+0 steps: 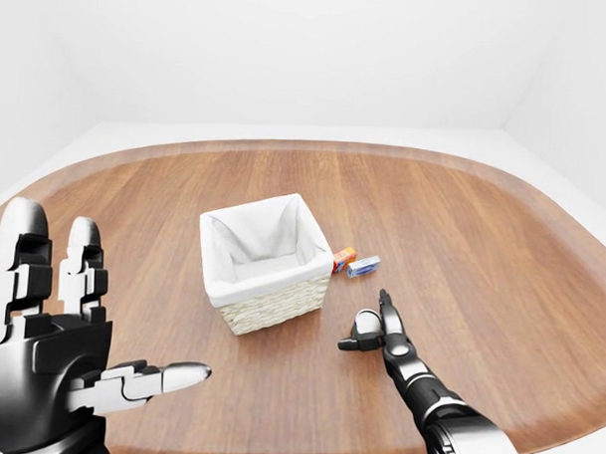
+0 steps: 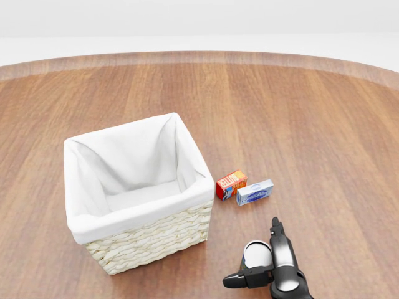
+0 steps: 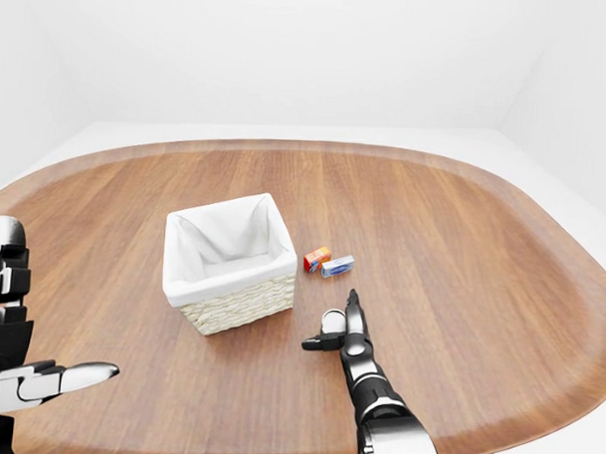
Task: Pick up the alphabet soup and put it in the basket.
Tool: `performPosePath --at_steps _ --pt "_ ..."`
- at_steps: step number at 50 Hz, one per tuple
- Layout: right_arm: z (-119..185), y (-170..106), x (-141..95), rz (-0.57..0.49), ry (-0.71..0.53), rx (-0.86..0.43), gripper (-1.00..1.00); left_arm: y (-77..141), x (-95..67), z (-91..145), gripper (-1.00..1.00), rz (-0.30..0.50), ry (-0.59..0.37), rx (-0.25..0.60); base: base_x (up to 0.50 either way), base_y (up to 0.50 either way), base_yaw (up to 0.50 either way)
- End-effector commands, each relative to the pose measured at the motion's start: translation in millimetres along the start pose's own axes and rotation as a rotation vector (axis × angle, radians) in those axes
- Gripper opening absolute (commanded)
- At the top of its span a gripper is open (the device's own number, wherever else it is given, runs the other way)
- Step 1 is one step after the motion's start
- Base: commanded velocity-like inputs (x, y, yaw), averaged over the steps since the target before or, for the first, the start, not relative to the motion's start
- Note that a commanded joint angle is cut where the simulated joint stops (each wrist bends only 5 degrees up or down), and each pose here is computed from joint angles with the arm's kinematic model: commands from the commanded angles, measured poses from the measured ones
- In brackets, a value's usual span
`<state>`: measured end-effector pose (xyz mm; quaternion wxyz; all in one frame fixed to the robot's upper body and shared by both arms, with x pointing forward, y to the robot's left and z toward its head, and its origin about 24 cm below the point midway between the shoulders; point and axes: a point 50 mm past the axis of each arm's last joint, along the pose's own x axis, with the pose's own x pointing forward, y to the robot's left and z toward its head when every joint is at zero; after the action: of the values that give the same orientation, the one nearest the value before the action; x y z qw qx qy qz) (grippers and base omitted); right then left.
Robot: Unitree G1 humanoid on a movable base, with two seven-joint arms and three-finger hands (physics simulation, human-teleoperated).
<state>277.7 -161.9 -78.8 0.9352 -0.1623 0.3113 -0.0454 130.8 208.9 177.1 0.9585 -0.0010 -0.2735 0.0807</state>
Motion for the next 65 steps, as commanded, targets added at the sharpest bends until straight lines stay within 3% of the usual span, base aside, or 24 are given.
performPosePath --at_steps 1,19,20,21,22,51,65 --pt "-21 -1 -3 -0.014 0.094 0.006 1.0 0 -1.2 2 1.0 -0.001 -0.005 0.0 0.01 0.0 0.0" --pt "-27 4 -6 -0.007 0.105 -0.029 1.0 0 -3.3 5 1.0 -0.003 -0.011 0.001 0.0 0.0 0.0" --pt "-27 4 -6 -0.007 0.106 -0.031 0.12 0 -3.6 6 1.0 -0.003 -0.014 0.001 0.0 0.0 0.0" --pt "-28 5 -6 -0.006 0.107 -0.035 -0.59 0 -3.6 6 1.0 -0.003 -0.014 0.002 0.0 0.0 0.0" --pt "-29 5 -6 -0.003 0.108 -0.042 -1.0 0 -3.8 7 1.0 -0.003 -0.017 0.001 0.0 0.0 0.0" --pt "-26 3 -5 -0.005 0.103 -0.029 -1.0 -1 -2.8 8 1.0 -0.006 -0.027 -0.001 0.0 0.0 0.0" --pt "-1 -14 3 -0.023 0.028 0.081 -1.0 -2 -2.3 7 1.0 -0.013 -0.023 -0.003 0.0 0.0 0.0"
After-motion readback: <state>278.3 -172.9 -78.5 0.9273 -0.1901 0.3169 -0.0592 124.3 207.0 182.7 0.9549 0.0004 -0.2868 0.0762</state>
